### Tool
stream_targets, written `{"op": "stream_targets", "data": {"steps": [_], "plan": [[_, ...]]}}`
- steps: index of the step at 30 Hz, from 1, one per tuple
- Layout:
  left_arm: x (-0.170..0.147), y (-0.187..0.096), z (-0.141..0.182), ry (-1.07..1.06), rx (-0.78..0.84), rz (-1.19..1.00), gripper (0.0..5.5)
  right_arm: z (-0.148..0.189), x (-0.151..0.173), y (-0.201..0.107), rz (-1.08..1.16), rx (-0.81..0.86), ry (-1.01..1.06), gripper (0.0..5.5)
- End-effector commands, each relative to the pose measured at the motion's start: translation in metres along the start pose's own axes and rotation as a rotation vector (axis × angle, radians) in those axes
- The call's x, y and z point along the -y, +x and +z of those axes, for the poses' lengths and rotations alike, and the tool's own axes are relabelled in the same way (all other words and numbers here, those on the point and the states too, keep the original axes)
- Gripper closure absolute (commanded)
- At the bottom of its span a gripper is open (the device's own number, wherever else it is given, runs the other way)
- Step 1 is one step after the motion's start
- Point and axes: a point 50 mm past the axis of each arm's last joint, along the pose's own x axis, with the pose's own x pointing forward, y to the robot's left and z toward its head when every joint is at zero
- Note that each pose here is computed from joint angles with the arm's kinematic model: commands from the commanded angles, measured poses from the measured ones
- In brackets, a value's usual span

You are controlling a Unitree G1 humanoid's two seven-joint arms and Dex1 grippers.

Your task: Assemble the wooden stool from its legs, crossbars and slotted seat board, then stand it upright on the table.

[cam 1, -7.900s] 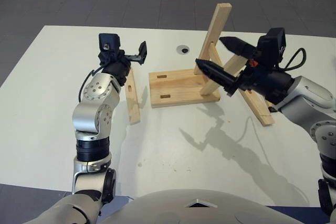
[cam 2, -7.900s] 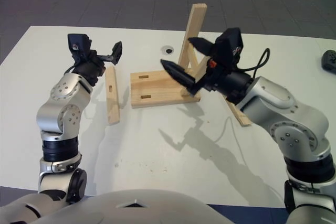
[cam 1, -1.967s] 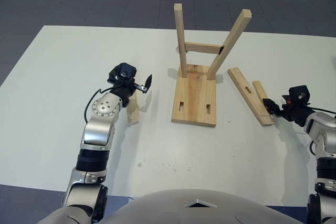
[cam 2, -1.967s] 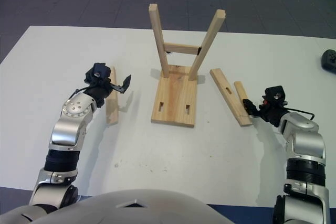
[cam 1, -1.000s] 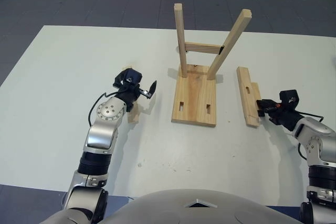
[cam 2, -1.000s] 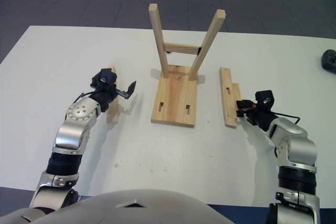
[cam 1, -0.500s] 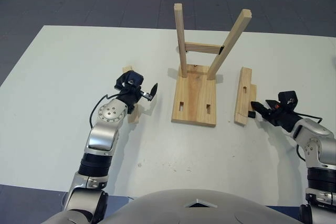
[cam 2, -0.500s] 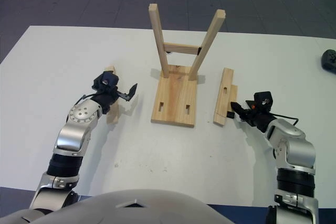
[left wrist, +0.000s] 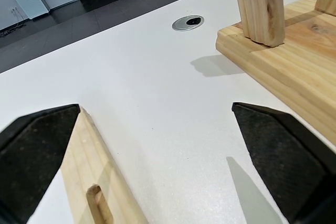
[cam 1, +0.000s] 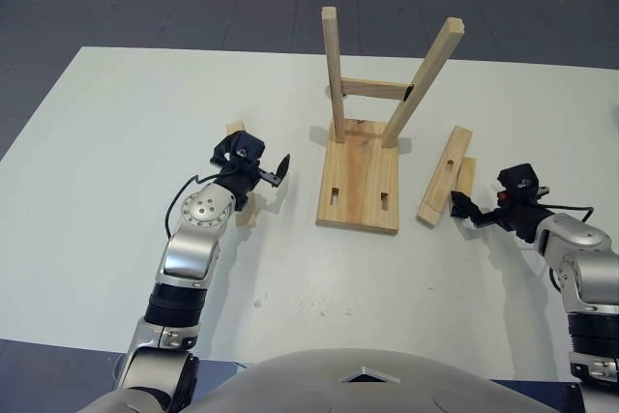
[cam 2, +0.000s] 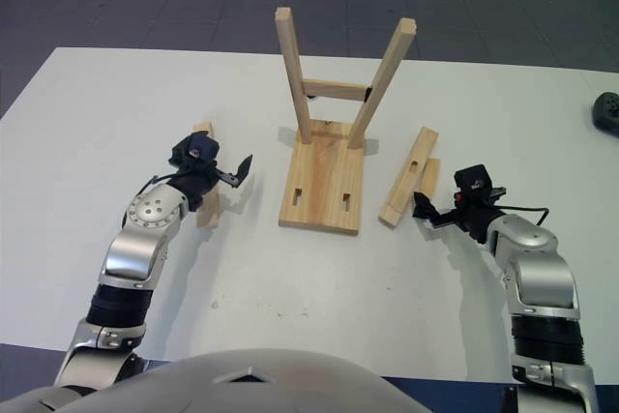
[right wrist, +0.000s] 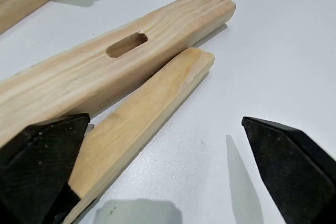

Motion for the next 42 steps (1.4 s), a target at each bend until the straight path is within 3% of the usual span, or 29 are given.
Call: {"op": "stream_targets", "data": {"steps": [1,6,12,21,30,33,36,40,42], "plan": [[-0.001,-0.001,-0.004,0.007,-0.014,0.009,0.10,-0.024,-0.002,0.002,-0.070,-0.143,0.270,0.11],[0.000,0.000,-0.003,0.007,-0.012,0.010,0.10,-0.026,-0.017,0.002,-0.076,-0.221,0.429,0.81],[0.002,0.001,-0.005,0.016,-0.013,0.013,0.10,-0.016,-0.026,0.001,-0.079,-0.227,0.319,1.70],[0.002,0.003,-0.004,0.018,-0.002,0.024,0.10,-0.017,-0.025,0.003,-0.093,-0.231,0.313,2.96],[-0.005,0.006,0.015,-0.127,0.059,0.054,0.10,-0.014,-0.024,0.007,-0.126,-0.184,0.323,4.16],[-0.012,0.007,0.027,-0.174,0.094,0.059,0.10,-0.009,-0.022,0.009,-0.151,-0.144,0.295,4.18],[-0.020,0.006,0.049,-0.275,0.164,0.040,0.10,0.017,-0.012,0.008,-0.214,0.041,0.225,4.18],[-0.020,-0.003,0.091,-0.587,0.323,-0.138,0.10,0.085,-0.004,-0.008,-0.282,0.499,0.103,4.18],[-0.018,-0.012,0.116,-0.738,0.435,-0.273,0.10,0.116,-0.019,-0.019,-0.209,0.705,0.024,4.18]]}}
